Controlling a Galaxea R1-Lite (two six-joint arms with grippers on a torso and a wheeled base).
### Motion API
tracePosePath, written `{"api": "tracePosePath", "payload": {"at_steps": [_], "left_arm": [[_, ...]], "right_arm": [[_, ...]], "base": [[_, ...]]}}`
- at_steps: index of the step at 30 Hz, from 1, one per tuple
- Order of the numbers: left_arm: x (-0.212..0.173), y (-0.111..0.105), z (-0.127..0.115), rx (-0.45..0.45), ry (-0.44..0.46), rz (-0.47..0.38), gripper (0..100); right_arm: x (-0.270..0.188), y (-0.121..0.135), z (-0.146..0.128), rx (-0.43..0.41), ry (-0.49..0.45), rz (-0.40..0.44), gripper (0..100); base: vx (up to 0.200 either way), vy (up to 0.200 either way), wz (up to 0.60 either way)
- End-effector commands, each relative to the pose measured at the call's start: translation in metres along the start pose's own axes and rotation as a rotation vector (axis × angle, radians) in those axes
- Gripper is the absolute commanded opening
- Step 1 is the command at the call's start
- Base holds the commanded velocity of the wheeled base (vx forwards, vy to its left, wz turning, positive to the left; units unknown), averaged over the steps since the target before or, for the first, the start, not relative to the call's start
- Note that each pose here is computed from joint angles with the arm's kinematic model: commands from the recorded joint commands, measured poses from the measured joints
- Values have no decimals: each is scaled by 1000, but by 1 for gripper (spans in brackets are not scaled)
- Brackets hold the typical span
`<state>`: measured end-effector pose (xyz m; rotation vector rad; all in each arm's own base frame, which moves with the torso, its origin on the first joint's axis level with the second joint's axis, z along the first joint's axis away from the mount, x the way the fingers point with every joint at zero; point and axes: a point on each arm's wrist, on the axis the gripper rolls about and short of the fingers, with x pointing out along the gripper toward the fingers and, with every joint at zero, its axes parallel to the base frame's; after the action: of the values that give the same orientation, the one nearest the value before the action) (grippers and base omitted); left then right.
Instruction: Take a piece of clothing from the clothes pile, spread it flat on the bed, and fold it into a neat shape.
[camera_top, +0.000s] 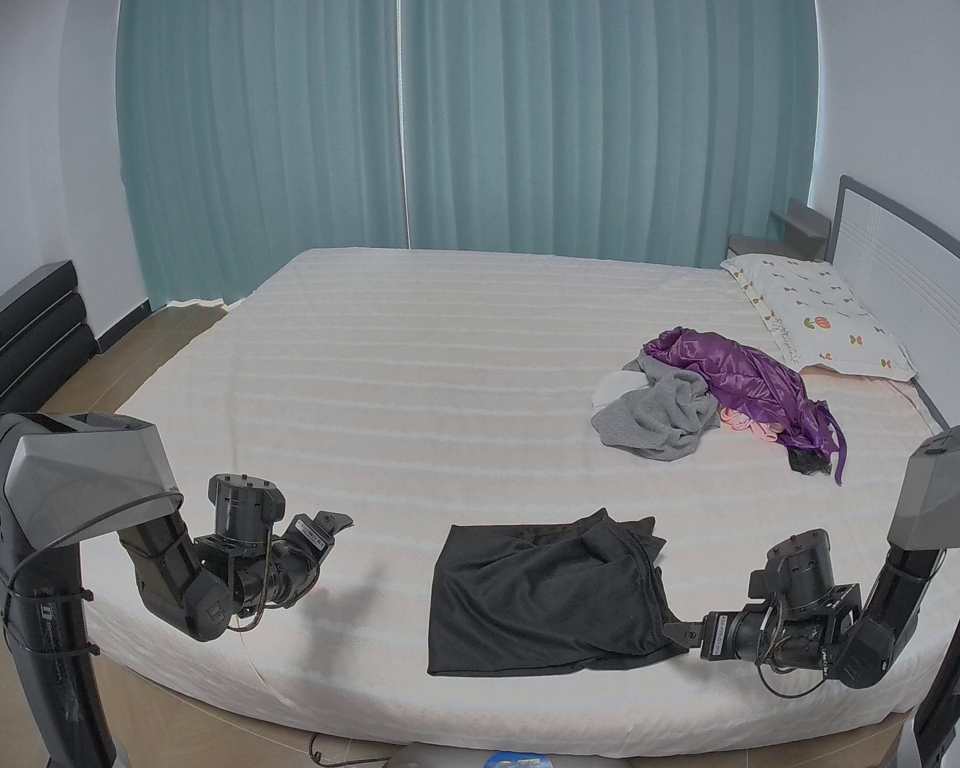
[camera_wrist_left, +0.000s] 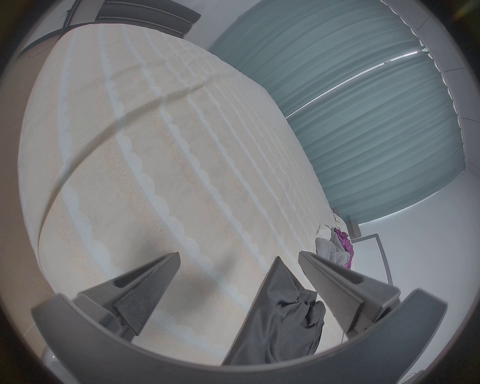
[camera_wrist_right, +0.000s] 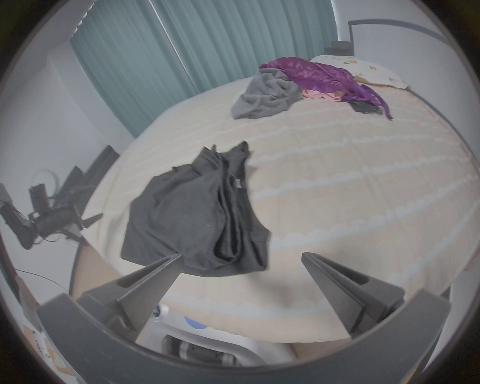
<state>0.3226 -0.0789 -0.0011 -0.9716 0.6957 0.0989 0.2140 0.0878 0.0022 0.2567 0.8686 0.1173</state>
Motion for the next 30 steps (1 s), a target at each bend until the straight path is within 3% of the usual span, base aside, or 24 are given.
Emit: {"api": "tracePosePath", "payload": {"at_steps": [1, 7, 8, 14, 30], "left_arm": [[0, 0, 0, 0, 1, 1, 100], [0, 0, 0, 0, 1, 1, 100], [0, 0, 0, 0, 1, 1, 100], [0, 0, 0, 1, 1, 1, 100], [0, 0, 0, 0, 1, 1, 100]], "right_arm": [[2, 0, 6, 26, -11, 81, 100], [38, 7, 8, 80, 20, 171, 100], [44, 6, 6, 81, 31, 178, 0], [60, -1, -2, 79, 56, 170, 0], [34, -20, -3, 65, 55, 138, 0]], "base": [[0, 0, 0], [0, 0, 0], [0, 0, 0], [0, 0, 0], [0, 0, 0]]}}
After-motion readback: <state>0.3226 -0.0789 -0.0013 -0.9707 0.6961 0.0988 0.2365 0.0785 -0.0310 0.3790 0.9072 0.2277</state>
